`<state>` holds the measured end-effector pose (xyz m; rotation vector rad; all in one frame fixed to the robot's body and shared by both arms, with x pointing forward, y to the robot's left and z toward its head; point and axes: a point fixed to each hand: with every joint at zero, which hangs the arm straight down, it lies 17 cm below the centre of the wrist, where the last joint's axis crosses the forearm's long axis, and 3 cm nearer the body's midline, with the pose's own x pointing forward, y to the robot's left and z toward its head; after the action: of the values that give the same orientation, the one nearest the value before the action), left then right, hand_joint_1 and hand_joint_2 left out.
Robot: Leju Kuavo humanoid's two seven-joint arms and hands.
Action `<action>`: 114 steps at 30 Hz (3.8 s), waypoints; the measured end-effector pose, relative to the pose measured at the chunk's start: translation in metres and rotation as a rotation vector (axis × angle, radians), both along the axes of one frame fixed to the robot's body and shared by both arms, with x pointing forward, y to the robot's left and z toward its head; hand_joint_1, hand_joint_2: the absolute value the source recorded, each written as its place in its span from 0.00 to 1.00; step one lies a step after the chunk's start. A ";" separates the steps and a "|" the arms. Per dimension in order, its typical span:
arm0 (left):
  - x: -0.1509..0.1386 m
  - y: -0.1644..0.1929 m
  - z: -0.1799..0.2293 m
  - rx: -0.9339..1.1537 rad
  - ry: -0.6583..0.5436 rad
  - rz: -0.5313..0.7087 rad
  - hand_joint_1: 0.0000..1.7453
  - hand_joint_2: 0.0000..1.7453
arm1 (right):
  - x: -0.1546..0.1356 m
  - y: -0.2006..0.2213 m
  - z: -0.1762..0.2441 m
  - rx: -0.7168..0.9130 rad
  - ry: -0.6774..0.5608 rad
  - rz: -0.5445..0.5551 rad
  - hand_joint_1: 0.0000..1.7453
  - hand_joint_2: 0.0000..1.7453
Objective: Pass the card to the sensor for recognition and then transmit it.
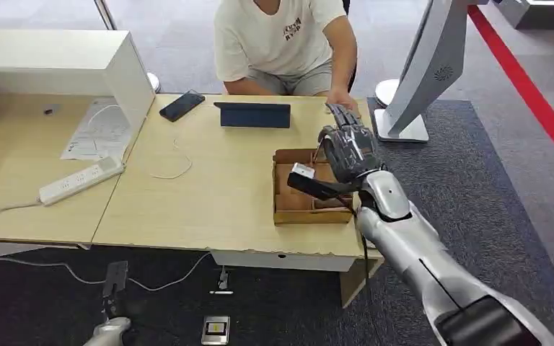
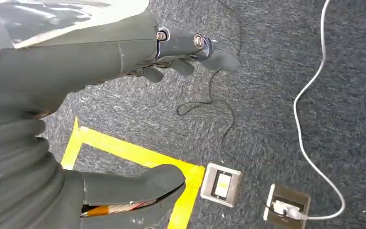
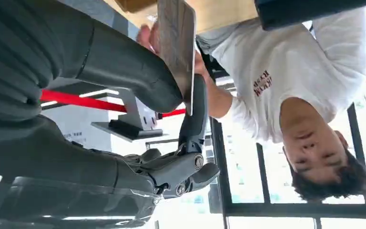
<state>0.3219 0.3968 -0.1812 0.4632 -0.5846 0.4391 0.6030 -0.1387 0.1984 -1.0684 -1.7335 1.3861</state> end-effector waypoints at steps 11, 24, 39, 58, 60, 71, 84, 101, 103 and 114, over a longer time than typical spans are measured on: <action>0.023 -0.022 0.008 0.006 0.012 -0.114 0.00 1.00 | 0.023 0.024 0.067 -0.001 -0.062 -0.024 1.00 1.00; 0.049 -0.069 0.020 0.029 0.017 -0.266 0.00 1.00 | 0.054 -0.011 0.098 -0.079 -0.015 -0.214 1.00 1.00; 0.055 -0.094 0.022 0.030 0.022 -0.343 0.00 1.00 | 0.060 -0.052 0.086 -0.087 -0.005 -0.277 0.00 1.00; 0.044 -0.069 0.020 0.071 -0.017 -0.266 0.00 1.00 | -0.052 0.044 0.120 -0.255 -0.563 0.355 0.00 1.00; 0.035 -0.057 0.016 0.085 -0.014 -0.241 0.00 1.00 | -0.075 0.046 0.112 -0.217 -0.581 0.429 0.00 1.00; -0.015 -0.011 -0.004 0.092 0.006 -0.059 0.00 1.00 | -0.082 -0.115 0.117 0.092 -0.596 0.081 0.00 1.00; -0.068 0.023 -0.021 0.068 0.014 0.143 0.00 1.00 | -0.122 -0.341 -0.045 0.140 -0.260 -0.534 0.00 1.00; -0.093 0.043 -0.031 0.011 0.059 0.244 0.00 1.00 | -0.255 -0.411 -0.265 0.324 0.302 -1.072 0.00 1.00; -0.094 0.046 -0.031 0.010 0.062 0.243 0.00 1.00 | -0.273 -0.399 -0.295 0.334 0.415 -1.101 0.00 1.00; -0.065 0.066 -0.015 0.053 0.033 0.186 0.00 1.00 | -0.411 -0.318 -0.430 0.408 1.149 -1.288 0.00 1.00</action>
<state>0.2569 0.4629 -0.1962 0.5770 -0.5241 0.5929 0.1923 -0.4567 -0.2313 -0.6301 -0.2398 0.4841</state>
